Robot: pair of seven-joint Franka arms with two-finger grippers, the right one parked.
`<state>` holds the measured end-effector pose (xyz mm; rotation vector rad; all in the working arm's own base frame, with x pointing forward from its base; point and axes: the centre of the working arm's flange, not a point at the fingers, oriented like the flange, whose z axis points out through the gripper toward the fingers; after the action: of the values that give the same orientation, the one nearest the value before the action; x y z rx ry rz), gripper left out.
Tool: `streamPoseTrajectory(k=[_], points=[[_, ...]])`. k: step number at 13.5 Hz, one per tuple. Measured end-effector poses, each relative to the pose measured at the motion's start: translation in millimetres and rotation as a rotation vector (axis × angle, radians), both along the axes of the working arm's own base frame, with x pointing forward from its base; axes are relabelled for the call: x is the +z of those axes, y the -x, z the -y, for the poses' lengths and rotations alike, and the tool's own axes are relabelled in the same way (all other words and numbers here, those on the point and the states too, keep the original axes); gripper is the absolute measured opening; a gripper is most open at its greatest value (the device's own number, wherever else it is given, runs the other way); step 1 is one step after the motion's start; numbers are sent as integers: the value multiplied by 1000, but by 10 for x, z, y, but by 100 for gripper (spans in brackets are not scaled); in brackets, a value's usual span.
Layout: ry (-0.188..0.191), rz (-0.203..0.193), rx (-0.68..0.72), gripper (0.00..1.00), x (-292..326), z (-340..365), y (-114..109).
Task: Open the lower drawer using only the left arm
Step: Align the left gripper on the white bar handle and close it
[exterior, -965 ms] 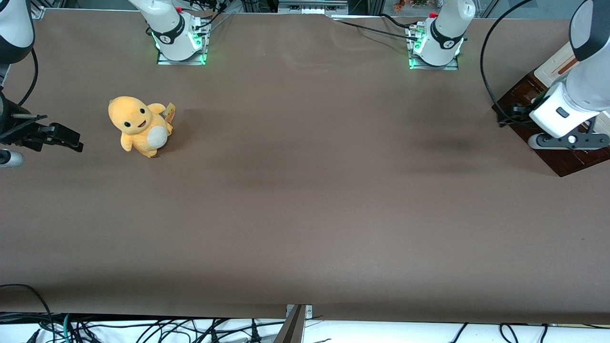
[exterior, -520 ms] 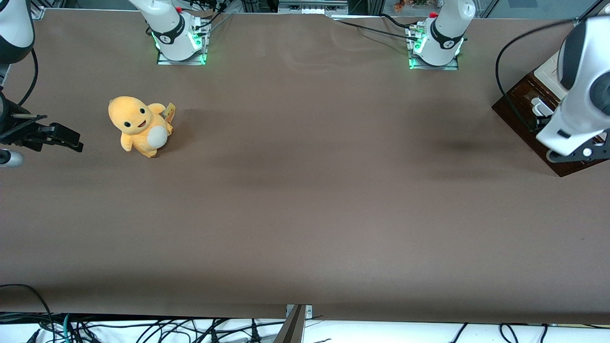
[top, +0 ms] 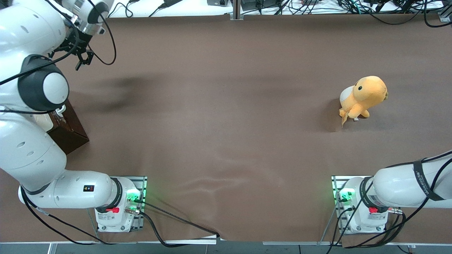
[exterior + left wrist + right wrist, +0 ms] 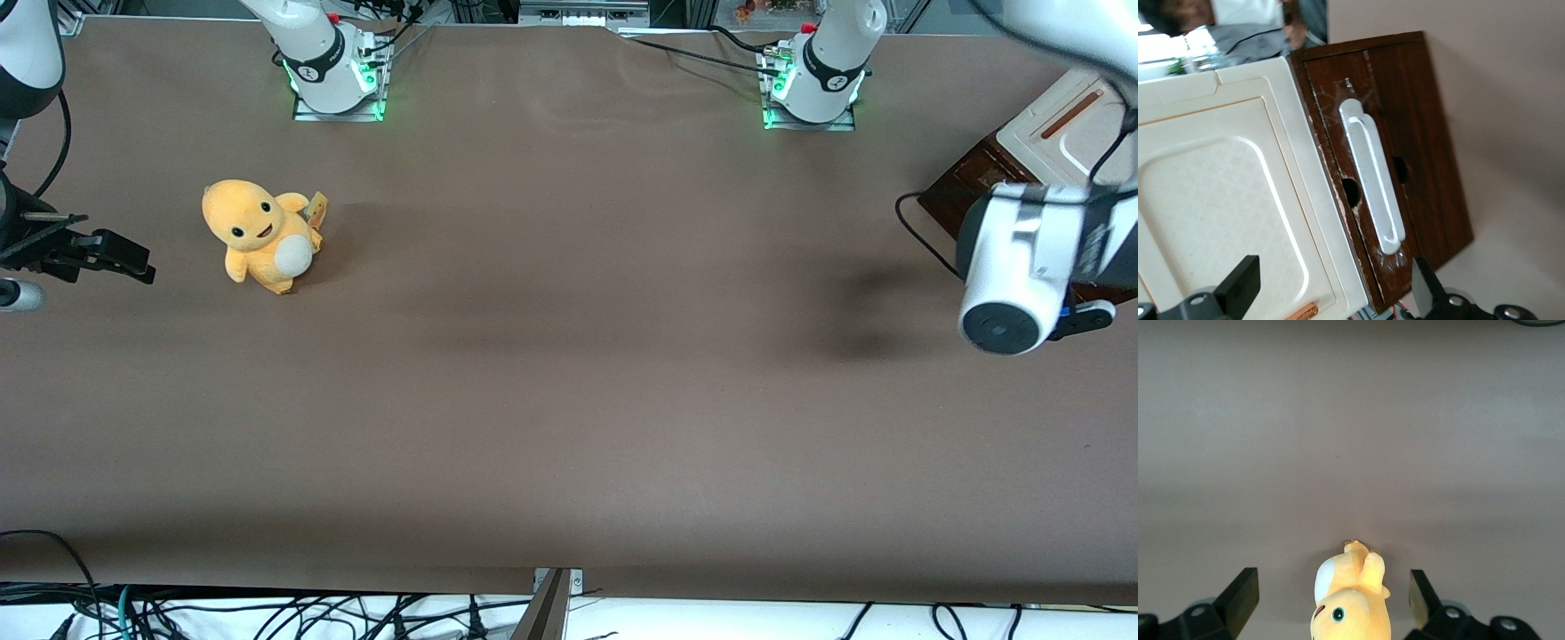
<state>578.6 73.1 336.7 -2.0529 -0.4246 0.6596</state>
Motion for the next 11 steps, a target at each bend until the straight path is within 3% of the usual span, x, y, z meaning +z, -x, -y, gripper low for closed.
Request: streamPoseTrajectory(k=[2, 6, 8, 11], points=[[-86, -30, 3, 100, -335, -53, 52], [-281, -38, -14, 100, -961, -20, 324], [-328, -43, -28, 100, -1135, -78, 397], [-349, -30, 21, 100, -1265, -331, 454]])
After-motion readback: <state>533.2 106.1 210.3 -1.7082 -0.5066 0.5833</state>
